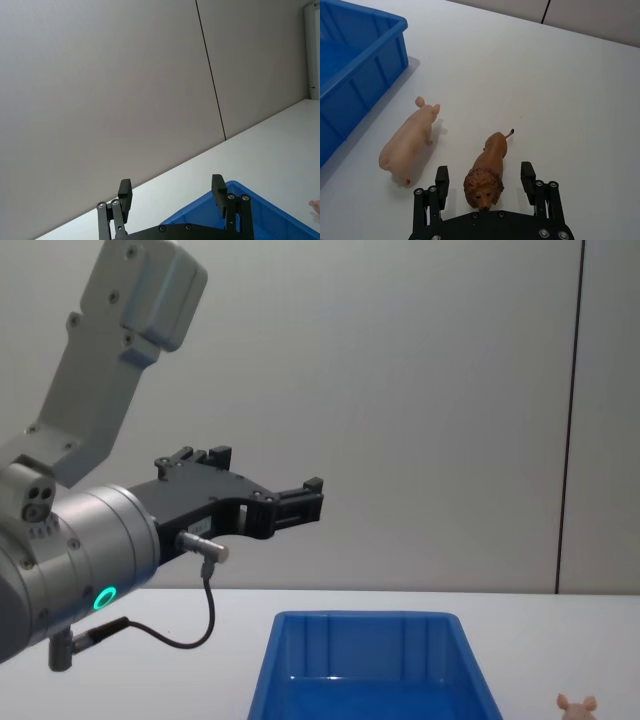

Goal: Pick up the two dolls from the table and place them into the box.

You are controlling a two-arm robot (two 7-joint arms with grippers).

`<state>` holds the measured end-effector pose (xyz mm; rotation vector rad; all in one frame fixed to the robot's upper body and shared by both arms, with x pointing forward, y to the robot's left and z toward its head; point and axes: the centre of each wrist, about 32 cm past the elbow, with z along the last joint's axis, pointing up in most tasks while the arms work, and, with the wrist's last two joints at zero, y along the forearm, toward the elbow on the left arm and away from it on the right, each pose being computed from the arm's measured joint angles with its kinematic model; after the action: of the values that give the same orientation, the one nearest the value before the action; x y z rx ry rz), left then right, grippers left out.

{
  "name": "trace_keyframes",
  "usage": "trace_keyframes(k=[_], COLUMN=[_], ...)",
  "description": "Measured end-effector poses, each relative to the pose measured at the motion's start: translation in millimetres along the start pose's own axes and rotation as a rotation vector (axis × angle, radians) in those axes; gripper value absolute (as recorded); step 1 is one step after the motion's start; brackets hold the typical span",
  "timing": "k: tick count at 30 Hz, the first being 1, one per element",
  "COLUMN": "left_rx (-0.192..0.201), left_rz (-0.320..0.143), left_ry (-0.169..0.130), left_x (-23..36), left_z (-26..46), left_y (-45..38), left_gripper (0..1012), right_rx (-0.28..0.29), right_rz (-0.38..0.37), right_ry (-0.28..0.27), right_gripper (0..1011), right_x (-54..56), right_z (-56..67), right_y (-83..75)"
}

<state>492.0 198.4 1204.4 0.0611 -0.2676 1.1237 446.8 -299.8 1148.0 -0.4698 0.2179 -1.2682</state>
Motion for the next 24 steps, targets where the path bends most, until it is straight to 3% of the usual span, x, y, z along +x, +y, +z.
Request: trace_keyframes(k=[9, 14, 24], left_rx=[0.0, 0.0, 0.0], left_rz=[0.0, 0.0, 0.0], left_ry=[0.0, 0.0, 0.0], left_x=[0.0, 0.0, 0.0], left_z=[0.0, 0.0, 0.0], left_y=[0.0, 0.0, 0.0], left_gripper=[1003, 1004, 1003], right_rx=[-0.025, -0.029, 0.033], right_rz=[-0.002, -0.002, 0.004], right_ry=[0.004, 0.008, 0.0], right_gripper=[676, 474, 429], right_x=[1.8, 2.8, 3.0], right_z=[-0.8, -0.3, 5.9], right_y=[0.9, 1.1, 0.1])
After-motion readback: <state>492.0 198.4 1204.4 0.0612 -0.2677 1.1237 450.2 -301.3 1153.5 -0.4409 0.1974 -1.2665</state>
